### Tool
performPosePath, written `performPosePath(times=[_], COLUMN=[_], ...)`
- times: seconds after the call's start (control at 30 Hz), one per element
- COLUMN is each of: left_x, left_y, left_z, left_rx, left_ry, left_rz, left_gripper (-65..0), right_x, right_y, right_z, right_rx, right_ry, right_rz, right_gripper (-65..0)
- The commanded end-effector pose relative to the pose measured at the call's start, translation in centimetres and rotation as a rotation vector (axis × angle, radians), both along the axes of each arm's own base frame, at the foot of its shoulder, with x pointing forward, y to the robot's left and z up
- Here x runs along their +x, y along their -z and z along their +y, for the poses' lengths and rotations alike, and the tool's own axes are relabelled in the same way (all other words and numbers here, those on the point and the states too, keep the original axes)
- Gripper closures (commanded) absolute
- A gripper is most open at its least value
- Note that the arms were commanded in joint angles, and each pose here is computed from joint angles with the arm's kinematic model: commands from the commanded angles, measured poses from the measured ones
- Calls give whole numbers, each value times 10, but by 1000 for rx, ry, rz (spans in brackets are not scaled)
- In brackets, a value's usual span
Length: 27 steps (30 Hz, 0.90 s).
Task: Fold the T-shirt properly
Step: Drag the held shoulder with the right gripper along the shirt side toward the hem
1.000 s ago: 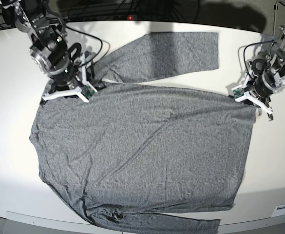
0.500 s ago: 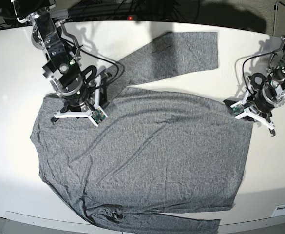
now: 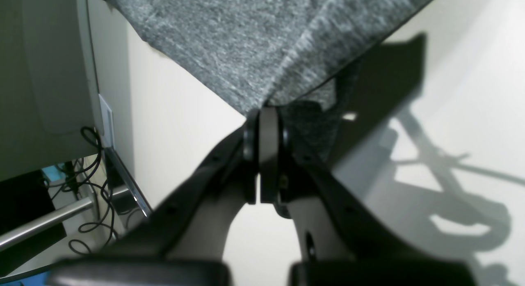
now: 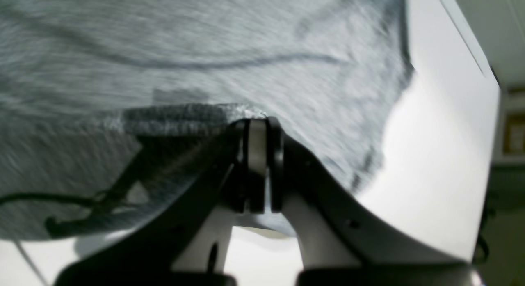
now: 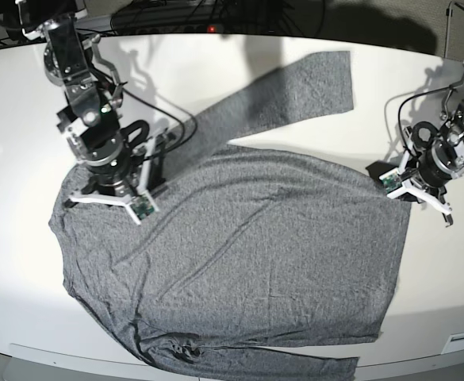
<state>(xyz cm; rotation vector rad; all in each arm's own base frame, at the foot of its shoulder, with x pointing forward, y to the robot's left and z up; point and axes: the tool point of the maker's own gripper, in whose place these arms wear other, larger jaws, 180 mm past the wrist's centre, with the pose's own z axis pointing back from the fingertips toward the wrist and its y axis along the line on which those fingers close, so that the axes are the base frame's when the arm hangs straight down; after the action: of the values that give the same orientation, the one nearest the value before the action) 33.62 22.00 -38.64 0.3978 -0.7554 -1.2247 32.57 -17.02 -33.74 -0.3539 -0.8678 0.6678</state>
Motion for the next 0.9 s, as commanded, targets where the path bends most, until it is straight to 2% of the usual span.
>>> performPosePath(times=[0.0, 0.17, 0.47, 0.53, 0.7, 0.87], left_x=[12, 12, 26, 33, 44, 56], left_y=[-17, -17, -30, -37, -52, -68], left_z=[5, 5, 9, 8, -7, -14], left_rx=[9, 11, 26, 15, -106, -133], left_ry=[2, 1, -11, -11, -8, 23], left_rz=[-52, -53, -87, -104, -128, -176], left_gripper=[0, 0, 0, 0, 0, 0], right_x=[11, 16, 19, 20, 23, 31], right_y=[-20, -33, -51, -52, -51, -58], right_z=[-12, -40, -79, -79, -72, -73], right_rx=[-10, 90, 87, 107, 144, 147], right_ry=[28, 127, 229, 232, 195, 195], right_rz=[-68, -95, -151, -155, -163, -186], right_gripper=[0, 0, 0, 0, 0, 0])
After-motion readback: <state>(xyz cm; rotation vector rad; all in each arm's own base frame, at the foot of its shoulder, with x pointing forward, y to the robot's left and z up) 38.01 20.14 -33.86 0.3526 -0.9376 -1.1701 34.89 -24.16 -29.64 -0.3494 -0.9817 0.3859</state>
